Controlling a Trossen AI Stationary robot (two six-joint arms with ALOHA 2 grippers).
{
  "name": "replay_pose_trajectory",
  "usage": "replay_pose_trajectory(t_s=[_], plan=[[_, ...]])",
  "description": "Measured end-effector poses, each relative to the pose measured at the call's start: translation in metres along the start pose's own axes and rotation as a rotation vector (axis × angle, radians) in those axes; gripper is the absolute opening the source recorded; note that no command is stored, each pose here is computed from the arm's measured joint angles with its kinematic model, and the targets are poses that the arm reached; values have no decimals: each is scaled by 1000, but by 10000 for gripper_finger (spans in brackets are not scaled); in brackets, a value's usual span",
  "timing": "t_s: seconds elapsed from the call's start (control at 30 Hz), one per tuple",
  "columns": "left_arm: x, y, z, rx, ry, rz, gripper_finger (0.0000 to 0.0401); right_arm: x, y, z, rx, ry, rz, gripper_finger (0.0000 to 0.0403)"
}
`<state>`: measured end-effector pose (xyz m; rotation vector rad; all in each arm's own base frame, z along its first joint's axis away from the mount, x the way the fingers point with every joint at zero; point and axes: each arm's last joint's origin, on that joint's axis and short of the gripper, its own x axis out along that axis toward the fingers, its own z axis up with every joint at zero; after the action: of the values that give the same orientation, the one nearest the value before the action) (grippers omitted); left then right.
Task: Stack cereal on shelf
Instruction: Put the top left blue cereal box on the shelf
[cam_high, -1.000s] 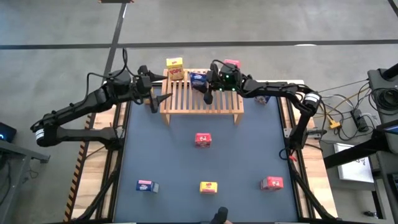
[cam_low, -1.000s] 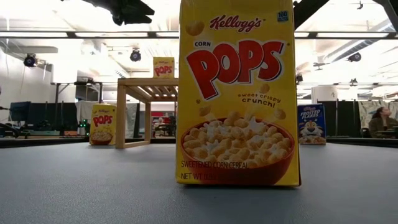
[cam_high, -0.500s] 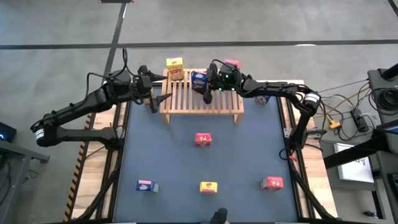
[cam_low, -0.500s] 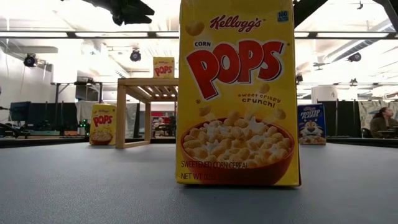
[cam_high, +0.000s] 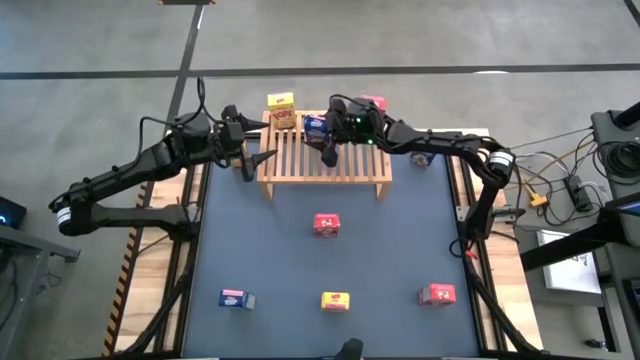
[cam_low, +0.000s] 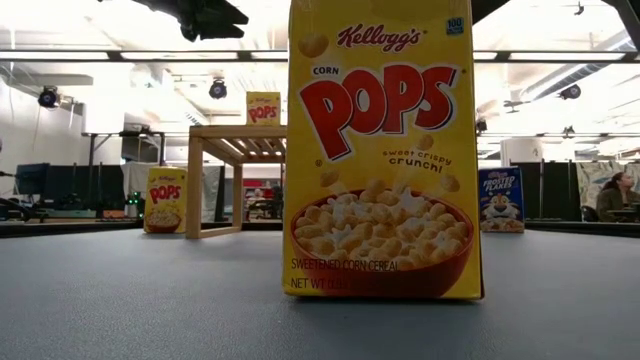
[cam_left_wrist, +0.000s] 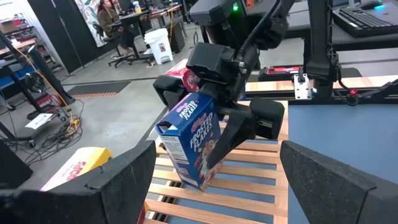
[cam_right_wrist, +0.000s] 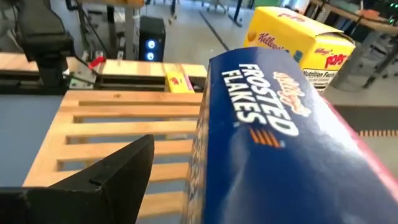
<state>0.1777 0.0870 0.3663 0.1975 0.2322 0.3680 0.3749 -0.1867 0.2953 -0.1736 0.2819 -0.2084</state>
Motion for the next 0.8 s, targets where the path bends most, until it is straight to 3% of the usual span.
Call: replay_pose_trajectory(t_s=[0.8], plan=[[0,0,0,-18,-1,0,327,-28,-11,60,-63,273,40,291]])
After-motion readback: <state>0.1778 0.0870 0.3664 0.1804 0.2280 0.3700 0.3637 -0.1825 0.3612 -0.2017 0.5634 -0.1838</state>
